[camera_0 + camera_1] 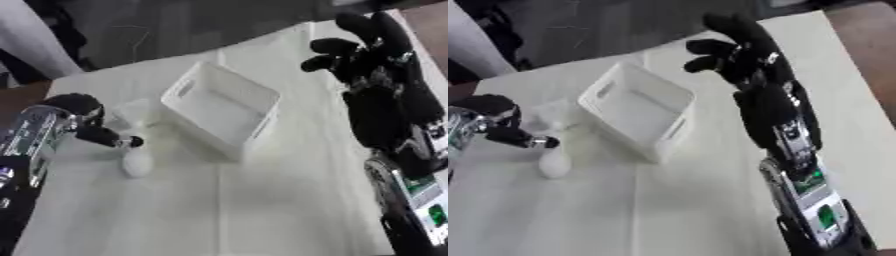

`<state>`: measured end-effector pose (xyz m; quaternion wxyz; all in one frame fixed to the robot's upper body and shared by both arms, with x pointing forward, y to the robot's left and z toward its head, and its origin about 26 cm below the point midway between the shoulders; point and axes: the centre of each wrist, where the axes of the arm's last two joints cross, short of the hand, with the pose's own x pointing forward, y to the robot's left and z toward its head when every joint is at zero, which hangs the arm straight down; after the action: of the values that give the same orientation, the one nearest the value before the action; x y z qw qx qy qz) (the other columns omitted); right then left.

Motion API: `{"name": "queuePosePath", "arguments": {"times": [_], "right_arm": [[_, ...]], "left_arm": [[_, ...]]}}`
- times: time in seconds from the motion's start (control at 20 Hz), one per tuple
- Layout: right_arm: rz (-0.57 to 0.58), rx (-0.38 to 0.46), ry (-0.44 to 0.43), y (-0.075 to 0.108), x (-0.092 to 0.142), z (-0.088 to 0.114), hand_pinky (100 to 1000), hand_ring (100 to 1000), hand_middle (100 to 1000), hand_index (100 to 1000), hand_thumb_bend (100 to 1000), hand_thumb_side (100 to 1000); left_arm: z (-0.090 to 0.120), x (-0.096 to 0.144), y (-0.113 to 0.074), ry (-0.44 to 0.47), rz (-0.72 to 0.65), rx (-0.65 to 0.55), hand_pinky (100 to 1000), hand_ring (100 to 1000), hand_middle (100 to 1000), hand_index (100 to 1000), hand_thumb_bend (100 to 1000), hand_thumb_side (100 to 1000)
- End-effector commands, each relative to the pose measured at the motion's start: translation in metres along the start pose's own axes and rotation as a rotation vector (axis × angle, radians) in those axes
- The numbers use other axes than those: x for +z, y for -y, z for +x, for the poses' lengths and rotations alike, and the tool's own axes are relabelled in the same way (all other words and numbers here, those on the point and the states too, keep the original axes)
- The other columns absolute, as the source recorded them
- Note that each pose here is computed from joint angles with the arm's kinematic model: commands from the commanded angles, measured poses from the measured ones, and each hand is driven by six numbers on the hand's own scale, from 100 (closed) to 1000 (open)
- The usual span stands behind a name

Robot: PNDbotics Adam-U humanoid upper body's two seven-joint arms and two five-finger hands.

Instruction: Pick up objects on the table and place them in the box.

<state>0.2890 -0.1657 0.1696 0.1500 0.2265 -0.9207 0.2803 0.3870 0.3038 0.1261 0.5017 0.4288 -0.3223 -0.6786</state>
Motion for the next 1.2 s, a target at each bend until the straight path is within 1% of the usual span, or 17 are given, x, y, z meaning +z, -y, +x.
{"name": "queuePosePath", "arguments": {"times": [0.05, 0.3, 0.65, 1.2], "right_arm": [[0.019, 0.011, 0.014, 0.001, -0.003, 0.005, 754, 841, 917, 1000, 100, 903], [0.028, 0.011, 0.011, 0.001, -0.003, 0.005, 754, 841, 915, 1000, 100, 902], [0.041, 0.012, 0.01, 0.001, -0.003, 0.005, 753, 840, 913, 1000, 100, 900], [0.053, 0.019, 0.015, 0.002, -0.003, 0.005, 753, 838, 913, 1000, 100, 899]], "left_arm": [[0.006, 0.001, -0.004, 0.015, 0.017, 0.002, 100, 175, 277, 414, 1000, 1000], [0.02, -0.005, 0.002, 0.054, 0.004, 0.034, 100, 174, 276, 412, 1000, 1000], [0.034, -0.009, 0.007, 0.09, -0.021, 0.012, 100, 175, 279, 413, 1000, 1000], [0.041, -0.011, 0.012, 0.093, -0.046, -0.036, 100, 181, 286, 419, 1000, 1000]]}}
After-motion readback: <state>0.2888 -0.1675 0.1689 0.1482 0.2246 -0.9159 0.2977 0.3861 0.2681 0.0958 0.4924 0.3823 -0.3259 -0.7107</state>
